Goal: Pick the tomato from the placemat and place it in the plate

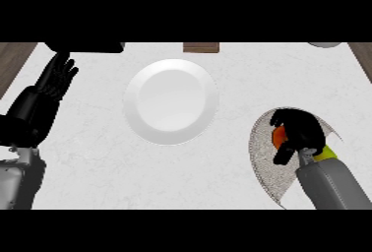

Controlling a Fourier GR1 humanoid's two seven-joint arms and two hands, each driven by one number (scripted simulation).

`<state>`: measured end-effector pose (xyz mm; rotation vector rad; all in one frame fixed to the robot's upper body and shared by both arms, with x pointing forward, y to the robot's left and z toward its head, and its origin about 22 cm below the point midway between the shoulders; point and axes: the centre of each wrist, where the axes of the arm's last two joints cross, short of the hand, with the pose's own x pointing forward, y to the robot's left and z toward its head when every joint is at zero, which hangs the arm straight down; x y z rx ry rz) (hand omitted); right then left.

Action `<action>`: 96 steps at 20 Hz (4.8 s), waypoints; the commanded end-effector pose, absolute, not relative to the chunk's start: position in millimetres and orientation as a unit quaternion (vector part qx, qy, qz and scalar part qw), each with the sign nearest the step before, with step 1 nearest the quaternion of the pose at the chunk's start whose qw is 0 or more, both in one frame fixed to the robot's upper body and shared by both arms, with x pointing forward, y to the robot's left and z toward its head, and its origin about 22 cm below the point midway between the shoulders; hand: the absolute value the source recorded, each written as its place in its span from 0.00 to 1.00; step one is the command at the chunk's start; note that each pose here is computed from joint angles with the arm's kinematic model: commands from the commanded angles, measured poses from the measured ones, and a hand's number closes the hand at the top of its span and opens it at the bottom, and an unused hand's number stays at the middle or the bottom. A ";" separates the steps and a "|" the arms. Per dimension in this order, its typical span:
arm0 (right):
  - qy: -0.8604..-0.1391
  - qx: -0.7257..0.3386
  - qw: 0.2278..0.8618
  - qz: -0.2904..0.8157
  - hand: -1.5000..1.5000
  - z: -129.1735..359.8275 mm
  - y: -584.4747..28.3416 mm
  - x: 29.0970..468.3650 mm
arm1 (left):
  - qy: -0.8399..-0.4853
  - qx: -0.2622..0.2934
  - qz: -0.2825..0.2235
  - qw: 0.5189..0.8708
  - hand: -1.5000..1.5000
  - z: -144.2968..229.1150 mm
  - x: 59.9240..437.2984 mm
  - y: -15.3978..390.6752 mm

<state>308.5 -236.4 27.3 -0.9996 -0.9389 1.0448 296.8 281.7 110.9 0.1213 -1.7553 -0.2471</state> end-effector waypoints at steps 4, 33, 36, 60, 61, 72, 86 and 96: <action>-0.481 -0.387 0.500 0.607 1.00 87.5 -240.4 357.5 | -0.787 0.004 -0.144 0.600 0.50 121.7 304.3 252.6; -0.777 0.077 0.270 0.563 1.00 200.5 -250.4 457.7 | -0.782 0.017 -0.139 0.607 0.50 117.6 313.2 252.9; -0.770 0.091 0.264 0.574 1.00 212.9 -216.8 465.7 | -0.774 0.020 -0.134 0.619 0.50 108.0 318.9 253.6; -0.697 0.112 0.301 0.641 1.00 92.0 -50.0 436.3 | -0.777 0.034 -0.131 0.615 0.50 124.4 321.3 261.3; -0.690 0.114 0.328 0.635 1.00 102.1 -46.6 439.0 | -0.775 0.018 -0.136 0.617 0.50 116.6 310.0 259.4; -0.699 0.224 0.370 0.570 0.00 81.5 -48.5 427.7 | -0.772 0.023 -0.133 0.621 0.50 106.6 323.0 243.4; -0.708 0.296 0.491 0.412 0.00 127.0 -78.7 459.9 | -0.775 0.029 -0.128 0.618 0.50 109.7 314.7 255.4; -0.720 0.278 0.501 0.390 0.00 142.2 -155.0 475.5 | -0.781 0.016 -0.137 0.609 0.50 118.7 316.1 237.0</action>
